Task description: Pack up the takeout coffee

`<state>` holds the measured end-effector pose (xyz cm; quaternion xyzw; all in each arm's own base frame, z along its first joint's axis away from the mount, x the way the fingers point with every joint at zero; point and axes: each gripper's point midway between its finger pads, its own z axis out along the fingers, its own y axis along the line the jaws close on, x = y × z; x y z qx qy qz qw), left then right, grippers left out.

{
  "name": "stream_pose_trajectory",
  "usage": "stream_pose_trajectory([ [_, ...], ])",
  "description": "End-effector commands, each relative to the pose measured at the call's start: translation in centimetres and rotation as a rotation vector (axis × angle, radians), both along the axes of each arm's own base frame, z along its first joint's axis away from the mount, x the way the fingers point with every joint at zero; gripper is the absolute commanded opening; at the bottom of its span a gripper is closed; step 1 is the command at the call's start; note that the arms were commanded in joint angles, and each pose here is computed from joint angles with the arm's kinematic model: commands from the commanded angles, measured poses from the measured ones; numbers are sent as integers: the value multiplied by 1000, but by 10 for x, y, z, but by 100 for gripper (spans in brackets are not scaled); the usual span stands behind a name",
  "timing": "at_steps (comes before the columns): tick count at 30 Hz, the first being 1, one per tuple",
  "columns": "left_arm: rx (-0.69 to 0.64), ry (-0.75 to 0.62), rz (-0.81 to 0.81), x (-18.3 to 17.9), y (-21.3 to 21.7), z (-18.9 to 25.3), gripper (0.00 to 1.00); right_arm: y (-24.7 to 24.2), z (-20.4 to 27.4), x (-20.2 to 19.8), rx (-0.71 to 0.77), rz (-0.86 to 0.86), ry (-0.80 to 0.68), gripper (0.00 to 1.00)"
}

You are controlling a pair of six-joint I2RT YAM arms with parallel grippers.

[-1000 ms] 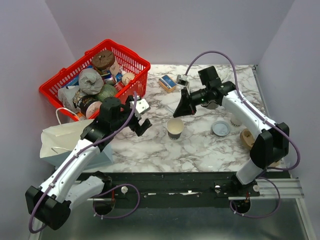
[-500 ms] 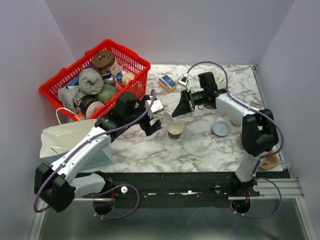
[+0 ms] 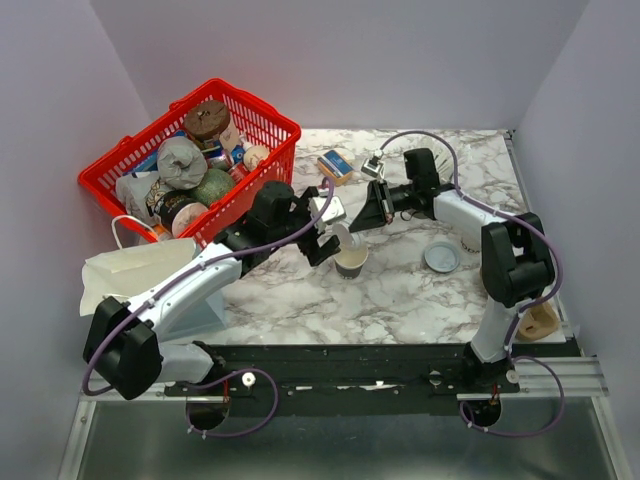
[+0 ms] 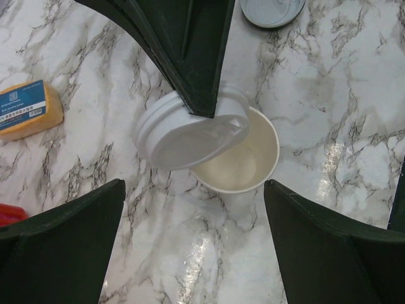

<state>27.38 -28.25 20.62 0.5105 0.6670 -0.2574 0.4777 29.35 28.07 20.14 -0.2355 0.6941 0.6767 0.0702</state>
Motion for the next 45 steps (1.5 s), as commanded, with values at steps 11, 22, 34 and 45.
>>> stream_pose_trajectory([
  [11, -93, 18, 47, 27, -25, 15, 98, -8, -13, -5, -11, -7, 89, 9],
  [22, -100, 42, 30, 28, -31, 12, 98, -15, -21, -1, -36, -52, 117, 15],
  [34, -106, 65, 22, 21, -31, 0, 98, -17, -26, -5, -51, -64, 132, 24],
  [45, -101, 89, -13, 13, -36, -4, 98, -21, -30, 1, -73, -102, 129, 32],
])
